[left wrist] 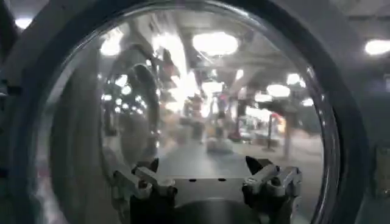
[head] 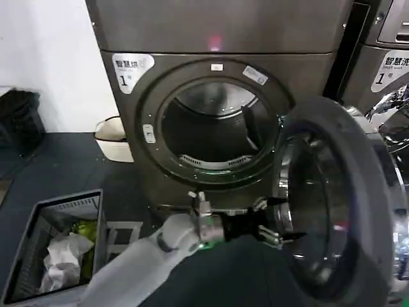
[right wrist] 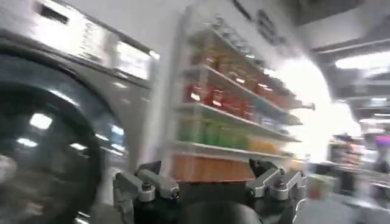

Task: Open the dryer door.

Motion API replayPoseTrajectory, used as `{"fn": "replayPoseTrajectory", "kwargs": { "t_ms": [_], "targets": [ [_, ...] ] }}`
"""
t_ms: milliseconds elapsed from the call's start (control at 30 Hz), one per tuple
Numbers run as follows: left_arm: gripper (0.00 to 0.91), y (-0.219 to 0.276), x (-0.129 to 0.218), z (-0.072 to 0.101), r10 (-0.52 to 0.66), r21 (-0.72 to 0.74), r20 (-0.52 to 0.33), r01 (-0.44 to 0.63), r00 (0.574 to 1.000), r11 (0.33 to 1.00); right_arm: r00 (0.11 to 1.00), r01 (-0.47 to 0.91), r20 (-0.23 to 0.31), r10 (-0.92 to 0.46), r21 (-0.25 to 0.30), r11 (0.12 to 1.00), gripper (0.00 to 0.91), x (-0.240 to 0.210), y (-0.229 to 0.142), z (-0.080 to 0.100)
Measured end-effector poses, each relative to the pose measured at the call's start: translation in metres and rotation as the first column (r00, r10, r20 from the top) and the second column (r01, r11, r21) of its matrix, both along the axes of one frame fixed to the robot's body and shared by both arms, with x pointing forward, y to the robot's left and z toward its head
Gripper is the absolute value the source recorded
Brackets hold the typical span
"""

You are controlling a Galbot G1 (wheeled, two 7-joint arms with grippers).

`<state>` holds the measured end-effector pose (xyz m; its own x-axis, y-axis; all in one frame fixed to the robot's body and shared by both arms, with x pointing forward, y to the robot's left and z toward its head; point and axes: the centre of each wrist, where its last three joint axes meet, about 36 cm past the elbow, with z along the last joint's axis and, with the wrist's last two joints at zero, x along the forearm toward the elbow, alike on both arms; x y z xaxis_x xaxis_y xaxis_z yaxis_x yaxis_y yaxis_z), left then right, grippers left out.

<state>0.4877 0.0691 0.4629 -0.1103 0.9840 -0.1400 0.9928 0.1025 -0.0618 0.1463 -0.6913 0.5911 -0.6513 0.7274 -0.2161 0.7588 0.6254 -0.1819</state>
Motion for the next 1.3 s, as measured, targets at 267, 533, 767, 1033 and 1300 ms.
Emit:
{"fn": "replayPoseTrajectory", "kwargs": {
  "t_ms": [267,533,767,1033,1300],
  "targets": [
    [0.907,-0.054,0.009,0.0,0.024,0.034,0.121,-0.028,0.992,0.999,0.999,0.043,-0.007,-0.043,0.01,0.999,0.907,-0.034,0.009,0.021],
    [0.907,-0.1,0.022,0.005,0.035,0.033,0.149,-0.041,0.988,0.999,0.983,0.176,0.045,-0.176,-0.013,0.984,0.907,-0.062,0.008,0.037],
    [0.907,-0.135,0.03,0.015,0.061,0.052,0.175,-0.071,0.983,0.996,0.976,0.211,0.063,-0.207,-0.065,0.975,0.907,-0.079,0.012,0.05],
    [0.907,-0.162,0.042,0.025,0.085,0.048,0.186,-0.096,0.979,0.994,0.981,0.188,0.08,-0.178,-0.143,0.972,0.907,-0.085,0.021,0.065],
    [0.907,-0.168,0.061,0.025,0.144,0.072,0.249,-0.167,0.958,0.983,0.981,0.188,0.08,-0.177,-0.148,0.971,0.907,-0.084,0.023,0.068]
  ]
}}
